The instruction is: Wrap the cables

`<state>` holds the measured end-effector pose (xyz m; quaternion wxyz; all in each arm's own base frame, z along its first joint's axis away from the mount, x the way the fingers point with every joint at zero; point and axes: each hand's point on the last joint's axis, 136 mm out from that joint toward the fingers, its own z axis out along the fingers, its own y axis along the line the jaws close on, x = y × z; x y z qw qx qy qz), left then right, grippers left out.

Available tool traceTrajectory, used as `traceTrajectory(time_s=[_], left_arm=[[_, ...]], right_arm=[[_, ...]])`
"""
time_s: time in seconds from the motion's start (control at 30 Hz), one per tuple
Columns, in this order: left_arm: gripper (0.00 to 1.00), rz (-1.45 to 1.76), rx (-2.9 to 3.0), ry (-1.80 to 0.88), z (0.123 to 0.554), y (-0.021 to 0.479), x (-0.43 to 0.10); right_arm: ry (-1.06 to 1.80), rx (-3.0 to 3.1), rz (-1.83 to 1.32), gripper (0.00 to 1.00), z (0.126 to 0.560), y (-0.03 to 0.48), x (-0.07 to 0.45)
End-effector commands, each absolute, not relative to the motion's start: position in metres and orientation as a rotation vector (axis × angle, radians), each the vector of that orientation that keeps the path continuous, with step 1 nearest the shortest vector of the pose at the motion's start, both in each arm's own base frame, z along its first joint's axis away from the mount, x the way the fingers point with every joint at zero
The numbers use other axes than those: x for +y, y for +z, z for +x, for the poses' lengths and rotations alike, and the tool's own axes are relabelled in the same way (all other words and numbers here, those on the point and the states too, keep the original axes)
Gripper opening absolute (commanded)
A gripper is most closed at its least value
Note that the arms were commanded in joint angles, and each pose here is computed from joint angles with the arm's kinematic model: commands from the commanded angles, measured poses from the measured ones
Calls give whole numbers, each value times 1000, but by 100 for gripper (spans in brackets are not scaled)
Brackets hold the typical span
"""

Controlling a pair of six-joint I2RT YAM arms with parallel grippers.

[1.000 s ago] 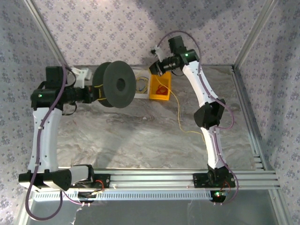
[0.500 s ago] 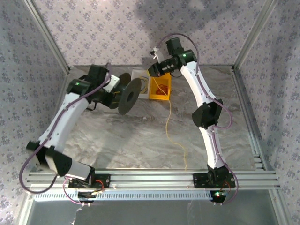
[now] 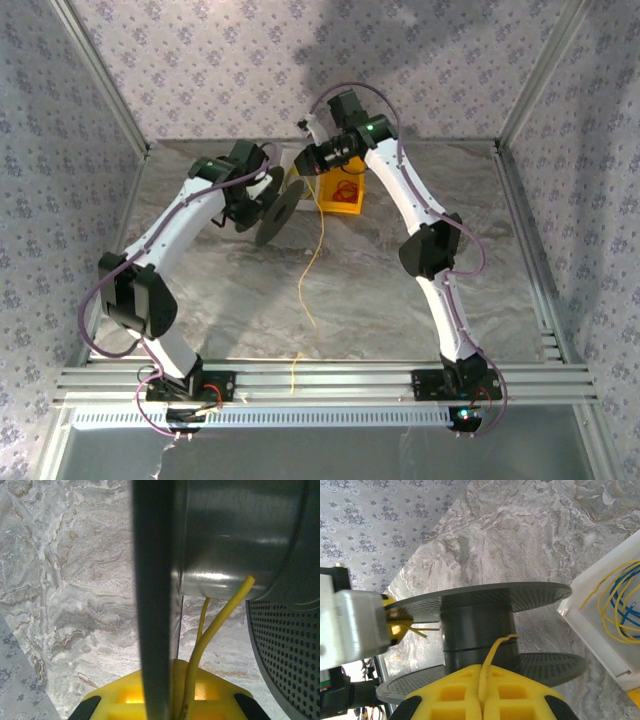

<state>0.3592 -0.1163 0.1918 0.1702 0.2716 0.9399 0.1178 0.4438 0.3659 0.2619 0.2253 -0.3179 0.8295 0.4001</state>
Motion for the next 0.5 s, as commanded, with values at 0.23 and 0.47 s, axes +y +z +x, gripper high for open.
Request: traceTrajectory(time_s=[0.23, 0.47], left_arm=[[0, 727, 3000, 433, 340, 152, -73], [0, 609, 3054, 364, 347, 146, -59]], right_arm=[[1076, 2120, -841, 70, 460, 314, 354], [812, 2340, -880, 90, 424, 276, 281]])
